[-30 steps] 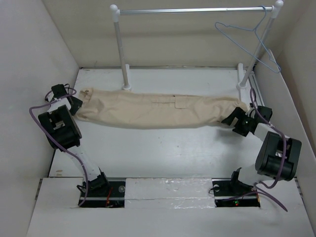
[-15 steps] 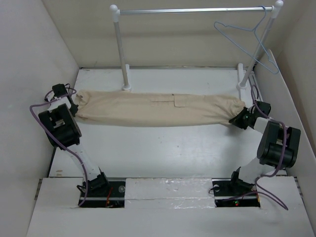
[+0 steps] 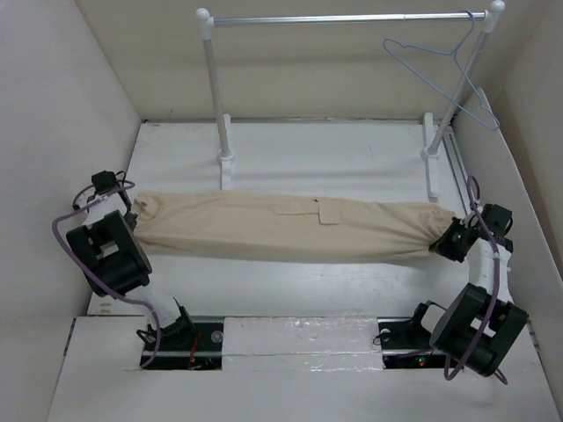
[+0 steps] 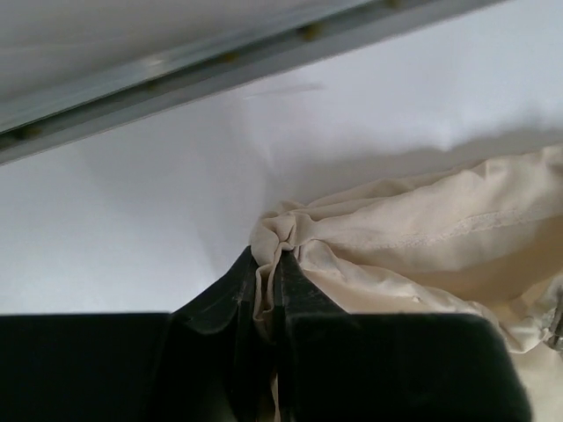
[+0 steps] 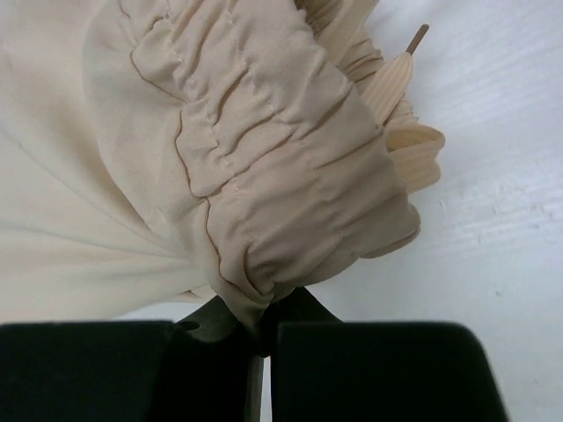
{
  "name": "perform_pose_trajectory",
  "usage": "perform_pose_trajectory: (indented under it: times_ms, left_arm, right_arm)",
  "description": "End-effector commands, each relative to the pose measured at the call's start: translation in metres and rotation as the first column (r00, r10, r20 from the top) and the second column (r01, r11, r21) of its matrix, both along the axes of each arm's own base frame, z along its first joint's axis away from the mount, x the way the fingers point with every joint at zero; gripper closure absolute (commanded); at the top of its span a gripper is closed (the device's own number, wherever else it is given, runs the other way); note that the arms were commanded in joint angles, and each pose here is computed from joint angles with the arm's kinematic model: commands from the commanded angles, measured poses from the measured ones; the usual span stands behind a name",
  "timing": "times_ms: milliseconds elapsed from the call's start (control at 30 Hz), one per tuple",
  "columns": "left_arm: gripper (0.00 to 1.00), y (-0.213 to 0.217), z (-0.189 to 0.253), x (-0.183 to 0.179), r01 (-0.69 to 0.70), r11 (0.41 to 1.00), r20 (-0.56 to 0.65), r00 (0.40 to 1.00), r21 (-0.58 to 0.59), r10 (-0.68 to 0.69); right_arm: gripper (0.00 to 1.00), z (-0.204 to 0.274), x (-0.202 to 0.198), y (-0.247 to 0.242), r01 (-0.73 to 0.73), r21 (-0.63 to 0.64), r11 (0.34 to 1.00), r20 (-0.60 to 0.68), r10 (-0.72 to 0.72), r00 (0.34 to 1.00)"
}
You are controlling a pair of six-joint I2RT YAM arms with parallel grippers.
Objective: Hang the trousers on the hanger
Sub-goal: Fold the trousers at the center of the board.
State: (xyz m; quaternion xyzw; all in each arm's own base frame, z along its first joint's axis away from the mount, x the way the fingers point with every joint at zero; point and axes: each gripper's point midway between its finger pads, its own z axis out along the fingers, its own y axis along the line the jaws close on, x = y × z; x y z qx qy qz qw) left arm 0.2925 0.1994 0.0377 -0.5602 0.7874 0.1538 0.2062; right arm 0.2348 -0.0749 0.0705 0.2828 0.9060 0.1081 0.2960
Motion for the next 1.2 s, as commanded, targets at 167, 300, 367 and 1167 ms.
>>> perform_pose_trajectory:
  times_ms: [167, 300, 367, 1167]
  left_arm:
    - [0.01, 0.012, 0.054, -0.032, -0.147, 0.983, 0.062, 0.988, 0.107, 0.141]
    - [0.01, -0.016, 0.102, 0.010, -0.068, 0.995, 0.223, 0.973, 0.075, 0.050]
    - [0.01, -0.054, 0.136, 0.045, 0.057, 0.992, 0.305, 0.948, 0.115, -0.090]
    - [0.56, -0.434, 0.044, -0.005, 0.977, 0.213, 0.352, 0.198, 0.003, -0.915]
  right_arm:
    - [0.00, 0.023, 0.017, -0.002, -0.134, -0.040, 0.990, 0.033, 0.135, 0.990]
    - [0.00, 0.046, 0.028, -0.005, -0.129, -0.089, 0.988, 0.059, 0.134, 0.989]
    - [0.00, 0.047, 0.028, -0.008, -0.121, -0.097, 0.988, 0.047, 0.126, 0.991]
    - [0.00, -0.040, 0.028, -0.021, 0.084, 0.041, 0.996, 0.030, -0.085, 0.996]
